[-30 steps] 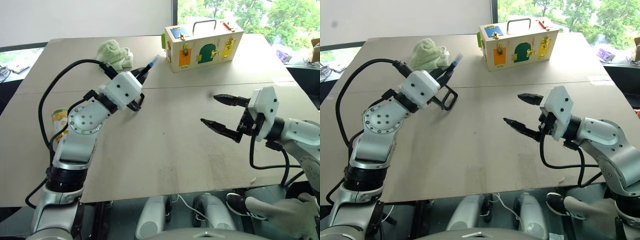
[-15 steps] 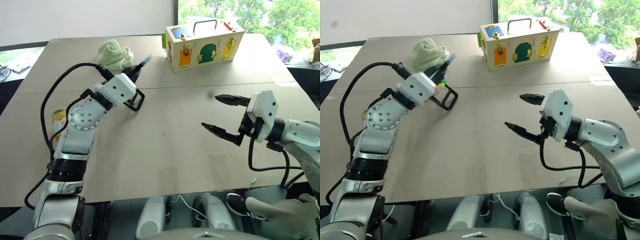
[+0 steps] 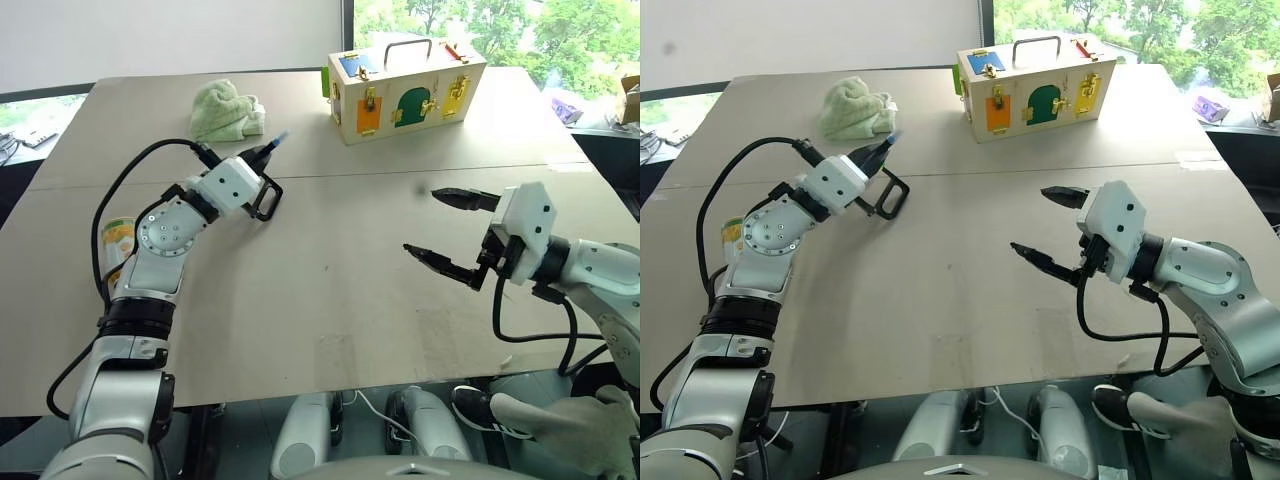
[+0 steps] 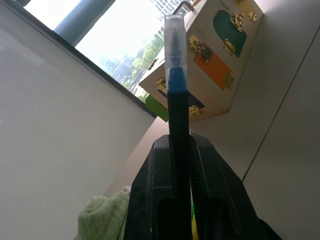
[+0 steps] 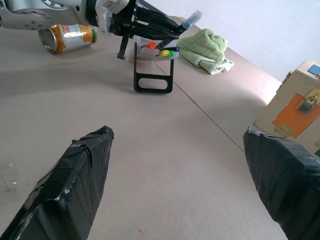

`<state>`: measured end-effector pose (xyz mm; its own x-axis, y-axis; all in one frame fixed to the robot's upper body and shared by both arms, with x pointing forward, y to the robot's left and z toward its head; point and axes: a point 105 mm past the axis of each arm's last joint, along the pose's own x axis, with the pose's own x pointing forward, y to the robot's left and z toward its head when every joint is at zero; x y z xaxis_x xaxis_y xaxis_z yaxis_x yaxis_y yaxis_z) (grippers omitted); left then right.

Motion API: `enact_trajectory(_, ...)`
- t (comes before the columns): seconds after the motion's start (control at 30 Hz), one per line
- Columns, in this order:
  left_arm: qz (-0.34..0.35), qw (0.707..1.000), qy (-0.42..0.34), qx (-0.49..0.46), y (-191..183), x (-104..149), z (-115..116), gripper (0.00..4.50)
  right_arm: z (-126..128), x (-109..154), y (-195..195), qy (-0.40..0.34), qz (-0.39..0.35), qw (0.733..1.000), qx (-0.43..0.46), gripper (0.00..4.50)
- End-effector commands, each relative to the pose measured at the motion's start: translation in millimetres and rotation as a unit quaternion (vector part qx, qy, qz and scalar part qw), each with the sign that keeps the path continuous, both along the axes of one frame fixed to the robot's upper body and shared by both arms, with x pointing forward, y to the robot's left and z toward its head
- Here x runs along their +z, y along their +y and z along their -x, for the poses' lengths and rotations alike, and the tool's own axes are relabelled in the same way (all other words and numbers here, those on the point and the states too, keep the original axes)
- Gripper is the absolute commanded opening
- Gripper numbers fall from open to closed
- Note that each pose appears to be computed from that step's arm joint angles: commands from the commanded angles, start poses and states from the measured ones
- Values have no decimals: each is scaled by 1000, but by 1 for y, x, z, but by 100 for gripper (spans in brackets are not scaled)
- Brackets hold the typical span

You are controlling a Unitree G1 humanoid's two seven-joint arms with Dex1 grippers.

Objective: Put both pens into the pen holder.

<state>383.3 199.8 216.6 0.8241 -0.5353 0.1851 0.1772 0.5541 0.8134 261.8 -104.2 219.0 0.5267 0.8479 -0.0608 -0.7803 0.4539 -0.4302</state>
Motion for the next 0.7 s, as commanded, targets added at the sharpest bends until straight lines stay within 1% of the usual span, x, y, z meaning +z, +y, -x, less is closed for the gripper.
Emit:
enact_trajectory(0.03, 14, 999, -25, 30, 16, 17, 0, 0, 6, 7, 2, -19, -1, 1000, 3, 441)
enact_trajectory(0.07, 16, 999, -23, 39, 20, 16, -1, 0, 6, 6, 2, -19, -1, 1000, 3, 441)
enact_trajectory(0.13, 33, 998, -14, 53, 35, 15, 4, 90, 6, 6, 2, -18, -2, 1000, 3, 450)
enact_trajectory(0.17, 37, 998, -13, 55, 39, 15, 7, 108, 6, 6, 2, -18, -3, 1000, 3, 450)
enact_trajectory(0.2, 39, 998, -12, 56, 41, 16, 9, 147, 6, 7, 2, -18, -4, 1000, 3, 450)
enact_trajectory(0.23, 42, 998, -14, 55, 42, 17, 11, 195, 5, 7, 2, -17, -4, 1000, 3, 450)
enact_trajectory(0.27, 43, 998, -19, 50, 41, 19, 14, 212, 5, 6, 2, -17, -4, 1000, 3, 450)
enact_trajectory(0.3, 52, 997, -27, 44, 39, 24, 18, 275, 4, 5, 2, -16, -2, 1000, 3, 450)
enact_trajectory(0.33, 71, 997, -26, 30, 34, 29, 23, 310, 4, 5, 1, -15, -1, 1000, 4, 450)
enact_trajectory(0.4, 88, 996, -4, -22, 14, 29, 38, 400, 4, 4, 0, -13, -1, 1000, 6, 450)
enact_trajectory(0.43, 106, 994, 3, -35, 8, 29, 45, 443, 4, 4, 0, -12, -1, 1000, 7, 450)
enact_trajectory(0.47, 123, 991, 31, -52, -1, 25, 53, 443, 4, 3, -1, -10, -2, 1000, 9, 450)
enact_trajectory(0.5, 147, 982, 87, -86, -12, 16, 64, 443, 4, 3, -1, -8, -3, 1000, 10, 450)
enact_trajectory(0.57, 196, 957, 174, -122, -28, 2, 85, 443, 3, 0, -4, 0, -6, 1000, 6, 450)
enact_trajectory(0.6, 208, 944, 220, -133, -33, -9, 96, 443, 3, -2, -6, 4, -6, 1000, 2, 450)
enact_trajectory(0.63, 217, 931, 265, -128, -32, -26, 107, 443, 1, -8, -13, 15, -5, 1000, -11, 450)
enact_trajectory(0.7, 228, 910, 326, -115, -30, -46, 123, 443, -1, -17, -24, 30, 0, 999, -33, 450)
